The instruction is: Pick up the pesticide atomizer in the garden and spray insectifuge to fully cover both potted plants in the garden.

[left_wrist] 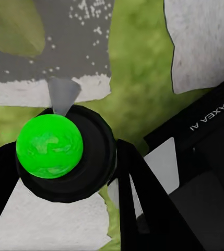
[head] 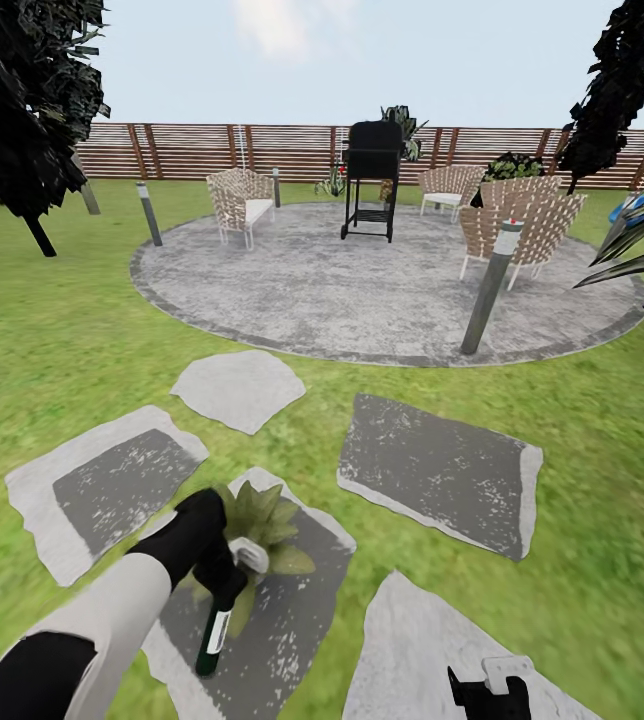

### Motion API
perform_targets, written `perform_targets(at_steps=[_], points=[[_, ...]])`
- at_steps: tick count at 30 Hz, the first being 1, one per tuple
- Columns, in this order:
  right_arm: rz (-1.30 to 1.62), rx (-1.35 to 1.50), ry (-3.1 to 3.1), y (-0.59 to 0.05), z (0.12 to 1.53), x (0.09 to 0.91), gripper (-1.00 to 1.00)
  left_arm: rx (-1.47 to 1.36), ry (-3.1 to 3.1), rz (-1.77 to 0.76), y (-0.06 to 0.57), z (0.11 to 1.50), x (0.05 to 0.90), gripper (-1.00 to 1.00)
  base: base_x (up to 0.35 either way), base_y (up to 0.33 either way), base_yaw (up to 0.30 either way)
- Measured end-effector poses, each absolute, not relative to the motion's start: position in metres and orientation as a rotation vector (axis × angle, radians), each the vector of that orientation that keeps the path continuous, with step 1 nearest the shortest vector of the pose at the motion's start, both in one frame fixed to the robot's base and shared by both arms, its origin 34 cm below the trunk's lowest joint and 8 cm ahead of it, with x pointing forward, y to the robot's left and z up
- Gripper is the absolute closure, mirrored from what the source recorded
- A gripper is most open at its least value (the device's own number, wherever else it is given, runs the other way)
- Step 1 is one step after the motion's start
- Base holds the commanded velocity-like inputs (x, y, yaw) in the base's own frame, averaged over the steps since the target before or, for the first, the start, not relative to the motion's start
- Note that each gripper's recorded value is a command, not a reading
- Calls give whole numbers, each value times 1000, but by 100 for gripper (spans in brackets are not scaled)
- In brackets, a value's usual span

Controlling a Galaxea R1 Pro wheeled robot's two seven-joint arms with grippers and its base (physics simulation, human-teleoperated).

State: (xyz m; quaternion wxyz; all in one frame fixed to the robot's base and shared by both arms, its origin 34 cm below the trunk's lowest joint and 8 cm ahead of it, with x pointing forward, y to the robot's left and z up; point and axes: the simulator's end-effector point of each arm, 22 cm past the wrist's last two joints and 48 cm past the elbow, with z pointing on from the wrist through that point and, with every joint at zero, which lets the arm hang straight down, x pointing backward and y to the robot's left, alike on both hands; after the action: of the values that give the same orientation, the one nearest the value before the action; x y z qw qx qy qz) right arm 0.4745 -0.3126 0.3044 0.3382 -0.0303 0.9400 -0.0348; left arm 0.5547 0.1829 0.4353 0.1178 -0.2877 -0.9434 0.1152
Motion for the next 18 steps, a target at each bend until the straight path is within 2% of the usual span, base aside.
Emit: perform_targets(at_steps=[4,11,18], points=[[-90,-79,2449,-312,304,475,-100,-841,-2747,343,179,430,546,100,0,0,-27],[-89,-80,2449,-312,304,474,-100,-829,-2754,345,179,430,545,100,0,0,-204],[-89,-80,2449,-312,304,474,-100,-829,-2759,341,179,431,547,100,0,0,-21]])
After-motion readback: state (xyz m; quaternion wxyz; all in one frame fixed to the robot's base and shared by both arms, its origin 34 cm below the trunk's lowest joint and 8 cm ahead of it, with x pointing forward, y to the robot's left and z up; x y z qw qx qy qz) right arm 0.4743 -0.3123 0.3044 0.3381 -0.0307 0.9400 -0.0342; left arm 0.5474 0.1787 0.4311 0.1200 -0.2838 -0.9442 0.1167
